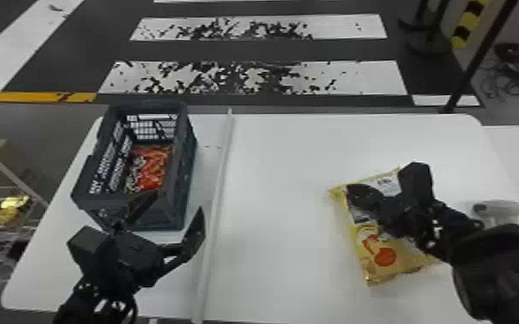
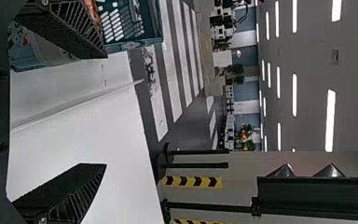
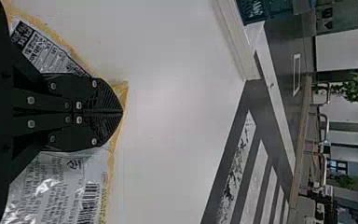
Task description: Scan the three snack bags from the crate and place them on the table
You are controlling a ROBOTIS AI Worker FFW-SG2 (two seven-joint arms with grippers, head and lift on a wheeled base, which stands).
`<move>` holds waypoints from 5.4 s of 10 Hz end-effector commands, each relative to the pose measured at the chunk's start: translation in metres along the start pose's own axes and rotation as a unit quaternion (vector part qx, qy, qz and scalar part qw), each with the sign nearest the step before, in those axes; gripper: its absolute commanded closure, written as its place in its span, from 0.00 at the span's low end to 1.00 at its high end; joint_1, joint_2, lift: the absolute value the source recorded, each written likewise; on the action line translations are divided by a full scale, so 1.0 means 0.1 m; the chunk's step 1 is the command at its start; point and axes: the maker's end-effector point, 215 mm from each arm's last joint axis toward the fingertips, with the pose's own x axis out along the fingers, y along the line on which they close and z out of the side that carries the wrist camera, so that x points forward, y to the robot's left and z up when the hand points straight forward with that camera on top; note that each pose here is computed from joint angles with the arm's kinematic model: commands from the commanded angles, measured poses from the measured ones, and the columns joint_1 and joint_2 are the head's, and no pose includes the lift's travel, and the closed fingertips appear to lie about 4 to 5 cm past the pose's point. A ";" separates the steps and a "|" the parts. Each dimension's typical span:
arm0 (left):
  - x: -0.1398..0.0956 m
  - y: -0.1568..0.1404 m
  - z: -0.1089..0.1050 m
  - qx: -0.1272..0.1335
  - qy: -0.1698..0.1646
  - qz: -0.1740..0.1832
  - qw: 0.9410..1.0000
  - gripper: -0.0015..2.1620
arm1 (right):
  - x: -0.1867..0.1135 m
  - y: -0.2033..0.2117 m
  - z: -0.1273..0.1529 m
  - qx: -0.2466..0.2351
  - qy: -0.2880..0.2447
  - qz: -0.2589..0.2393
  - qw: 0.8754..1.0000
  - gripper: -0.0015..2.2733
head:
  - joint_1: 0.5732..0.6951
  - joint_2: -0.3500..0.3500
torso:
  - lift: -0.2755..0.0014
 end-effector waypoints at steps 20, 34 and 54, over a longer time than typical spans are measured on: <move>0.00 0.11 0.21 -0.022 -0.038 0.032 0.999 0.02 | -0.37 0.20 -0.18 0.016 0.021 0.004 1.000 0.94 | 1.00 0.64 | 0.77; 0.01 0.13 0.11 -0.028 -0.030 0.034 0.999 0.02 | -0.82 0.31 -0.26 0.037 0.024 0.024 0.999 0.93 | 1.00 0.61 | 0.77; 0.06 0.19 0.15 -0.046 -0.042 0.049 0.997 0.02 | -2.15 -1.78 -1.13 0.179 0.078 -0.148 0.970 0.03 | 1.00 0.10 | 0.77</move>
